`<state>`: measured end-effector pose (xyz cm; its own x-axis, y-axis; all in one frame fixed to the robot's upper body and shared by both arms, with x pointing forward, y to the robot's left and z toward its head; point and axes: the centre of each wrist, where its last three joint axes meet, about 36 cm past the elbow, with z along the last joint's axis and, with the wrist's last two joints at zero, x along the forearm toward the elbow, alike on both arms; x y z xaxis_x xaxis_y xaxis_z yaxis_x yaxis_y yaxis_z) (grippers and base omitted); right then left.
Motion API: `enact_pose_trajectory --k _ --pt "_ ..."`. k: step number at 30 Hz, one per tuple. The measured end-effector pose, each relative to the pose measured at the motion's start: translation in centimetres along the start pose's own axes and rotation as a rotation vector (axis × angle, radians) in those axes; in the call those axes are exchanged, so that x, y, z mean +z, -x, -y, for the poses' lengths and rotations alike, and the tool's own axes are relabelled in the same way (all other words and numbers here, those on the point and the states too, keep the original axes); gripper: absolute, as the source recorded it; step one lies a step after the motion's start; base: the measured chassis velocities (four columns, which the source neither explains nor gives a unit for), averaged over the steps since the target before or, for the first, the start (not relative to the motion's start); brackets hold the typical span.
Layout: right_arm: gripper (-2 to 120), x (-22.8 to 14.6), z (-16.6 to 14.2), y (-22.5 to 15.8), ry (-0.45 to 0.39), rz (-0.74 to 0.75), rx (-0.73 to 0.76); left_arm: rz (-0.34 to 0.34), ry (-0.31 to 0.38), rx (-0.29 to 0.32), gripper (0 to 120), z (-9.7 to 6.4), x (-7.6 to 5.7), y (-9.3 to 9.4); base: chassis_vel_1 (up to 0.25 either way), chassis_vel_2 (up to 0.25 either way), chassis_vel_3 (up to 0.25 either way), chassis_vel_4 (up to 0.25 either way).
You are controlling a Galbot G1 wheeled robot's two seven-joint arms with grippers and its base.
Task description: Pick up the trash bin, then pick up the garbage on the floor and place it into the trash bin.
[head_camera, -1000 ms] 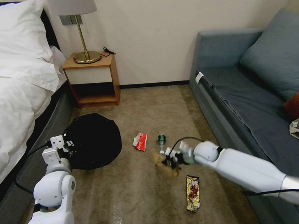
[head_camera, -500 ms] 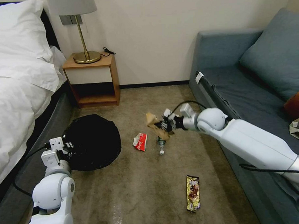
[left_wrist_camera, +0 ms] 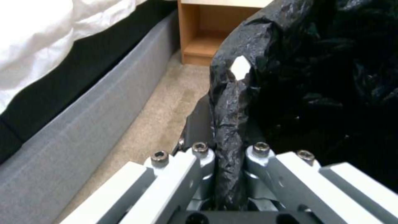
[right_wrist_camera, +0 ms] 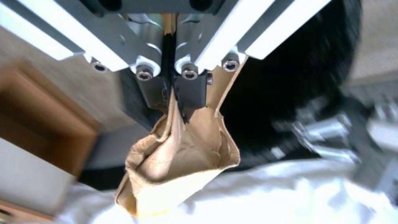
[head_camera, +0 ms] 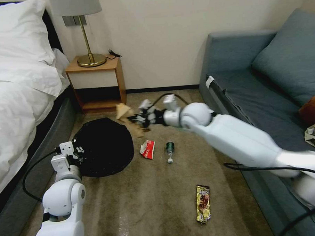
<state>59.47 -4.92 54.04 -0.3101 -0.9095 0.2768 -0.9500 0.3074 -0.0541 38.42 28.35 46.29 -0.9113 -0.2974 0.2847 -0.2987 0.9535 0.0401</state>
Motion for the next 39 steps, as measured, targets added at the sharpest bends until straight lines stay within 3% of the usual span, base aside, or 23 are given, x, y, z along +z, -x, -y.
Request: enact_pose_trajectory --k 4,11,15,17,21,23,25,30,34,36,38,39 --pt "0 0.4 -1.5 3.3 0.002 0.005 -0.024 0.006 -0.008 -0.008 3 -0.2 -0.3 0.2 0.000 0.000 0.000 0.000" --pt "0 2.5 -2.3 5.0 0.017 -0.026 0.002 0.003 -0.016 -0.017 3 -0.6 -0.2 0.6 0.000 0.000 0.000 0.000" --pt "10 3.3 -2.6 5.3 0.024 -0.039 0.007 -0.002 -0.018 -0.017 3 -0.4 0.1 0.7 0.000 0.000 0.000 0.000" --pt "23 3.8 -2.8 5.4 0.025 -0.045 0.004 -0.008 -0.015 -0.009 3 0.1 0.4 0.8 0.000 0.000 0.000 0.000" --pt "34 4.0 -2.8 5.3 0.025 -0.047 0.000 -0.009 -0.007 -0.005 3 0.4 0.7 0.9 0.000 0.000 0.000 0.000" --pt "45 4.2 -3.0 5.3 0.022 -0.051 -0.010 -0.010 -0.003 -0.005 3 0.5 0.8 0.9 0.000 0.000 0.000 0.000" --pt "47 4.3 -3.0 5.3 0.019 -0.055 -0.014 -0.010 -0.002 -0.005 3 0.6 0.9 1.0 0.000 0.000 0.000 0.000" --pt "70 4.9 -3.3 5.1 0.004 -0.067 -0.029 -0.010 0.000 -0.005 3 0.7 1.0 1.2 0.000 0.000 0.000 0.000" --pt "74 5.0 -3.3 5.0 -0.001 -0.071 -0.031 -0.009 -0.001 -0.005 3 0.7 1.0 1.3 0.000 0.000 0.000 0.000" --pt "87 5.0 -3.2 4.9 -0.006 -0.074 -0.032 -0.008 -0.002 -0.005 3 0.7 1.0 1.3 0.000 0.000 0.000 0.000" --pt "89 5.1 -3.2 4.8 -0.009 -0.077 -0.034 -0.008 -0.002 -0.004 3 0.7 1.0 1.4 0.000 0.000 0.000 0.000" --pt "99 5.3 -3.0 4.4 -0.023 -0.087 -0.040 -0.006 -0.003 -0.004 3 0.7 0.9 1.5 0.000 0.000 0.000 0.000"
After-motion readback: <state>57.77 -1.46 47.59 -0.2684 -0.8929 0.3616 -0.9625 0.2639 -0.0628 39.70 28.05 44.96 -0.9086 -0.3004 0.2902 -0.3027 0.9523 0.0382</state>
